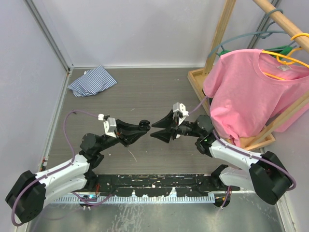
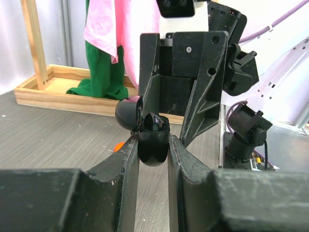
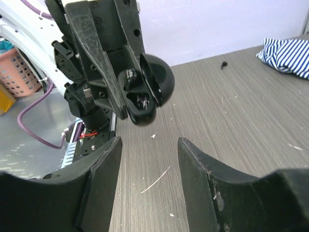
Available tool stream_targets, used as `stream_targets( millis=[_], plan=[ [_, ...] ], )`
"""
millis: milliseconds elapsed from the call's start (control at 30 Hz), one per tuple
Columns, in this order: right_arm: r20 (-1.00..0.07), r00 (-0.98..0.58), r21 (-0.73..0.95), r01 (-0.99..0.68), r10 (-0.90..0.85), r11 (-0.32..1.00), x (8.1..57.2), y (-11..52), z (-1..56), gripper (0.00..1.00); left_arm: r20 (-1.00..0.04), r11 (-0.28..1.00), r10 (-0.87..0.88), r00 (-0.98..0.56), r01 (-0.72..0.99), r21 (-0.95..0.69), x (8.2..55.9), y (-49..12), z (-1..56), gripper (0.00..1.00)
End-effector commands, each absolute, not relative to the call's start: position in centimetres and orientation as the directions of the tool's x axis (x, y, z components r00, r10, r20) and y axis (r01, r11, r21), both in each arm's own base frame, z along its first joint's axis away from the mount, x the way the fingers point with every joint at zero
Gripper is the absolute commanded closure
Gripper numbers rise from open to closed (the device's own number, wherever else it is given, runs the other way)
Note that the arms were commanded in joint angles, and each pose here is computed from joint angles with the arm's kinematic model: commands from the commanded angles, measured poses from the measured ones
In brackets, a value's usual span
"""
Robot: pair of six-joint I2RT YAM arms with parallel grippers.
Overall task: Insert the wireless bluetooth earbuds into the charging case
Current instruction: Adjust the charging case.
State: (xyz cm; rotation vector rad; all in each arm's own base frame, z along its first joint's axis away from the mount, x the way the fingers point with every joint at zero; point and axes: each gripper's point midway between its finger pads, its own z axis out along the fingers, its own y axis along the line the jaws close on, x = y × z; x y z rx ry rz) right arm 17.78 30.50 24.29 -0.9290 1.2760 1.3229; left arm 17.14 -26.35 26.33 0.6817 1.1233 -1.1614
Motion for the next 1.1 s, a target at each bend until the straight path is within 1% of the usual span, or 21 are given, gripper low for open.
stream_targets(
  millis=[0,200,333,600,833,1067],
  plan=[
    [-0.966,-0.041,0.052,-0.998,0.254,0.038,16.9,30.6,27.7,0.45,-0.906,0.234,-0.421,0.038,0.97,-0.068,16.2,-26.8,29.9,1.0],
    [-0.966,-0.034,0.042,-0.999,0.258,0.029,16.8,31.0,27.7,0.46,-0.897,0.228,-0.44,0.035,0.971,-0.073,16.3,-27.0,30.4,1.0],
    [-0.965,-0.034,0.041,-0.999,0.26,0.022,16.8,31.3,27.7,0.49,-0.899,0.212,-0.437,0.027,0.974,-0.074,16.2,-27.4,30.4,1.0],
    [-0.965,-0.021,0.023,-1.0,0.262,0.005,16.5,31.3,27.9,0.65,-0.9,0.204,-0.436,0.024,0.976,-0.073,16.1,-27.6,30.4,1.0],
    [-0.964,0.0,0.001,-1.0,0.265,0.002,16.3,31.3,28.0,0.65,-0.903,0.169,-0.429,0.013,0.983,-0.066,15.5,-27.8,30.4,0.99],
    [-0.957,0.017,-0.023,-1.0,0.289,-0.018,15.6,31.0,28.8,0.61,-0.908,0.161,-0.418,-0.003,0.984,-0.077,15.4,-27.9,30.0,0.99]
  ],
)
